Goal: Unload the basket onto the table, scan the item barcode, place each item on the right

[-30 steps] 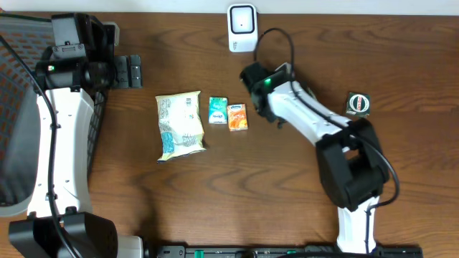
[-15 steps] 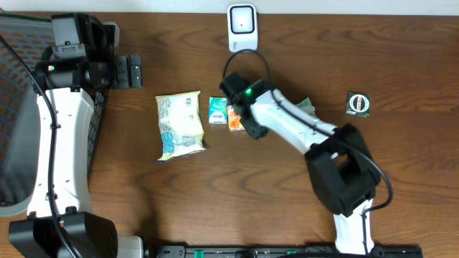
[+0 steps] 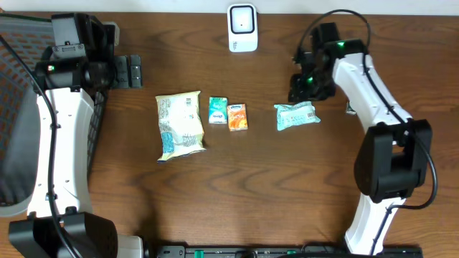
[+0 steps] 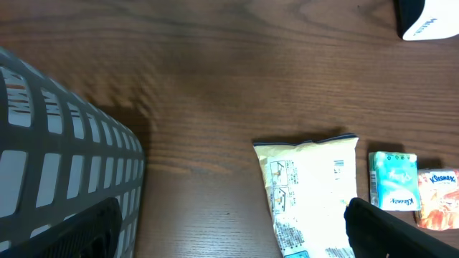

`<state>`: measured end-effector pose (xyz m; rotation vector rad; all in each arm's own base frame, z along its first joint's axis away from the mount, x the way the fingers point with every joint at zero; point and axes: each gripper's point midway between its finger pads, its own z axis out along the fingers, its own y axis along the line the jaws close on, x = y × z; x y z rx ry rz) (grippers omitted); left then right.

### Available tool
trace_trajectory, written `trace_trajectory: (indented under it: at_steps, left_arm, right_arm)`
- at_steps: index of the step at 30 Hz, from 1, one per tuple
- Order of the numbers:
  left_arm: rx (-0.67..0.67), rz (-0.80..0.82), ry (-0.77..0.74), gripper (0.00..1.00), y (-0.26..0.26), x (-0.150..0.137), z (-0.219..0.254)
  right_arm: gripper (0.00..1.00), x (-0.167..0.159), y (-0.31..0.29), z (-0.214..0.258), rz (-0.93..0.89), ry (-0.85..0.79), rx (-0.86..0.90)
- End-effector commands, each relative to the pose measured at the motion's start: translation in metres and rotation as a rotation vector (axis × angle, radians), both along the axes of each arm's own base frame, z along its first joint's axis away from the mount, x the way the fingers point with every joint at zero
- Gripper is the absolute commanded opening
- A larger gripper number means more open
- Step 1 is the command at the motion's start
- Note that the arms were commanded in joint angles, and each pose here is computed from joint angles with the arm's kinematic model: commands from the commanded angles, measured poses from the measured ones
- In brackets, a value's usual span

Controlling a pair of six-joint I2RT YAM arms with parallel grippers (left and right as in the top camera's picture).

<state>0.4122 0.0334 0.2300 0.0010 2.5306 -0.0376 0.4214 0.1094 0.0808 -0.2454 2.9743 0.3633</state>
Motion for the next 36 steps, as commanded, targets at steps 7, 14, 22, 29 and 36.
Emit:
trace_trajectory:
  at_steps: [7,14,22,29,36]
  left_arm:
    - [0.013,-0.009,-0.008,0.97,0.0,0.001,0.004]
    - [0.013,-0.009,-0.008,0.98,0.0,0.001,0.004]
    - [0.013,-0.009,-0.008,0.98,0.0,0.001,0.004]
    - [0.013,-0.009,-0.008,0.97,0.001,0.001,0.004]
    - [0.013,-0.009,-0.008,0.98,0.0,0.001,0.004]
  right_arm:
    - [0.22,0.028,0.028,-0.029,-0.043,-0.126,0.013]
    - [0.19,0.024,0.042,-0.065,-0.008,-0.076,0.008]
    - [0.2,-0.018,0.069,-0.063,0.186,0.044,0.105]
    - [0.17,-0.08,0.045,-0.066,0.241,0.287,-0.023]
    - [0.13,-0.089,-0.037,-0.064,-0.092,0.36,-0.449]
